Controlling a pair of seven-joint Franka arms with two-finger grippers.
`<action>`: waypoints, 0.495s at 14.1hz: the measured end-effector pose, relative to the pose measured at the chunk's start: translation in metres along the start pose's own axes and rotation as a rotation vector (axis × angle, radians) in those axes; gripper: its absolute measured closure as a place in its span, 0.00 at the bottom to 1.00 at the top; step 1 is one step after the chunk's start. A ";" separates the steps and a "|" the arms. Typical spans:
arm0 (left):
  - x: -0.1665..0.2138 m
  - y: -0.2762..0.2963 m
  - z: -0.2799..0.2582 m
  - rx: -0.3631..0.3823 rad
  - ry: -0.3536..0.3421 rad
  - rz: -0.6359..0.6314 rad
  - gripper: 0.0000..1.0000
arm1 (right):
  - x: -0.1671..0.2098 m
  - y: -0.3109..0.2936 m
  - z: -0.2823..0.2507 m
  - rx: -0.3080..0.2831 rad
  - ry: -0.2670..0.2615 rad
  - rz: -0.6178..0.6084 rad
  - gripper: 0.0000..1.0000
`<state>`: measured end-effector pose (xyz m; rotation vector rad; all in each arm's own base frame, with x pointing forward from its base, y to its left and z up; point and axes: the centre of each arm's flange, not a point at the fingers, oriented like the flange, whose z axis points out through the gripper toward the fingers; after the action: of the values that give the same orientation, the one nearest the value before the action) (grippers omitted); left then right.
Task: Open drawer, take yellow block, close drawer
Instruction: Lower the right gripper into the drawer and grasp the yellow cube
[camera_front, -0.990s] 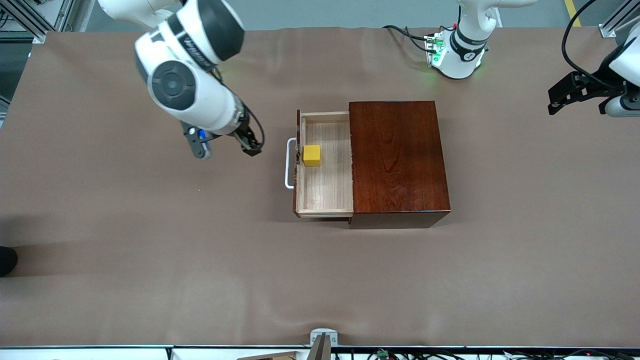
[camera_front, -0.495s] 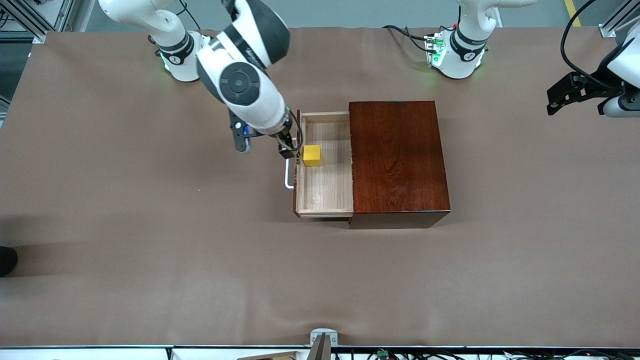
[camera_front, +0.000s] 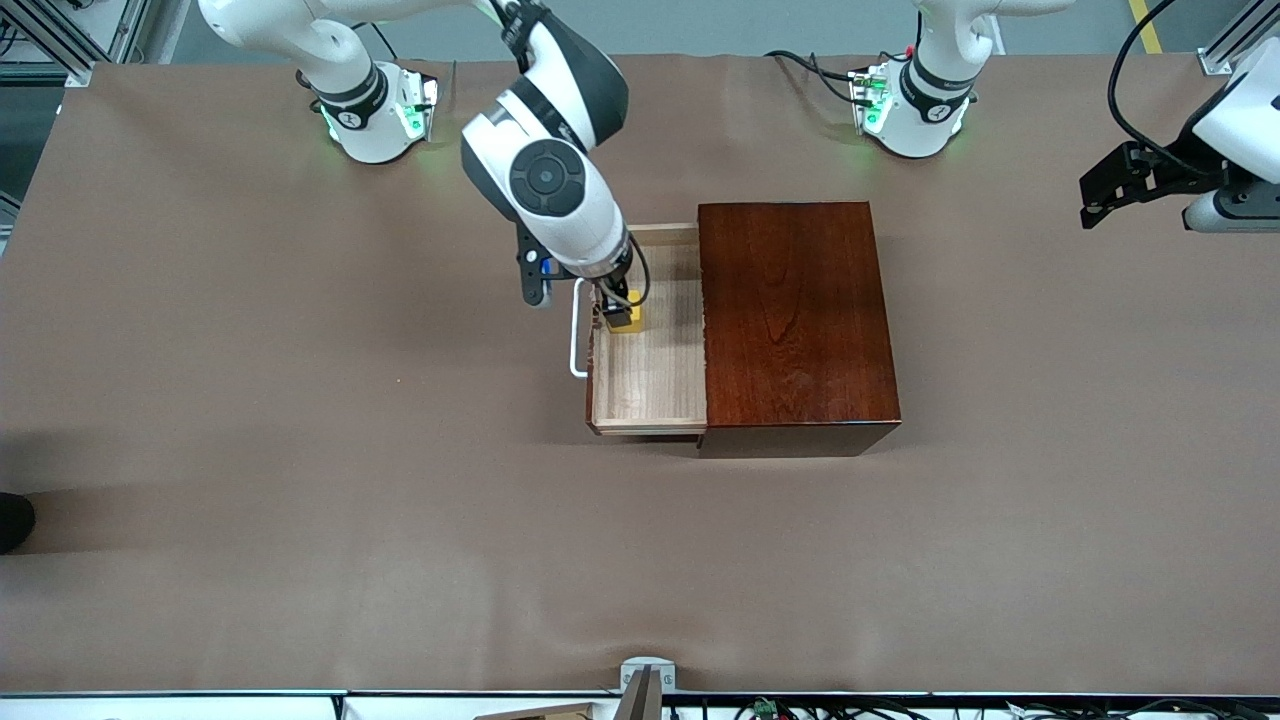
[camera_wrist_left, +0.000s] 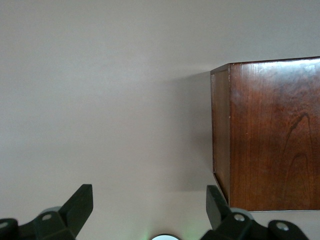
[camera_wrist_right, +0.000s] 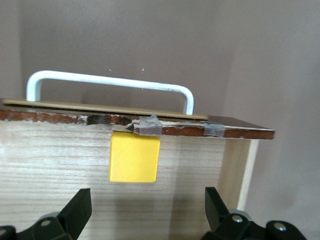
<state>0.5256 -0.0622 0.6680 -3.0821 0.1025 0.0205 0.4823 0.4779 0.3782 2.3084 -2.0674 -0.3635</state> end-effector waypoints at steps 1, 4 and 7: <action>0.000 0.000 0.000 0.000 0.000 0.000 0.00 | 0.000 -0.002 0.007 0.002 0.007 -0.001 0.00; 0.000 -0.001 -0.001 0.000 0.001 -0.002 0.00 | 0.001 -0.005 0.025 0.005 0.048 -0.018 0.00; -0.002 -0.001 -0.004 0.000 0.008 -0.002 0.00 | -0.004 -0.004 0.036 0.017 0.070 -0.038 0.00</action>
<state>0.5237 -0.0614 0.6722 -3.0827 0.1002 0.0078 0.4796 0.4872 0.3433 2.3369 -2.0053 -0.2629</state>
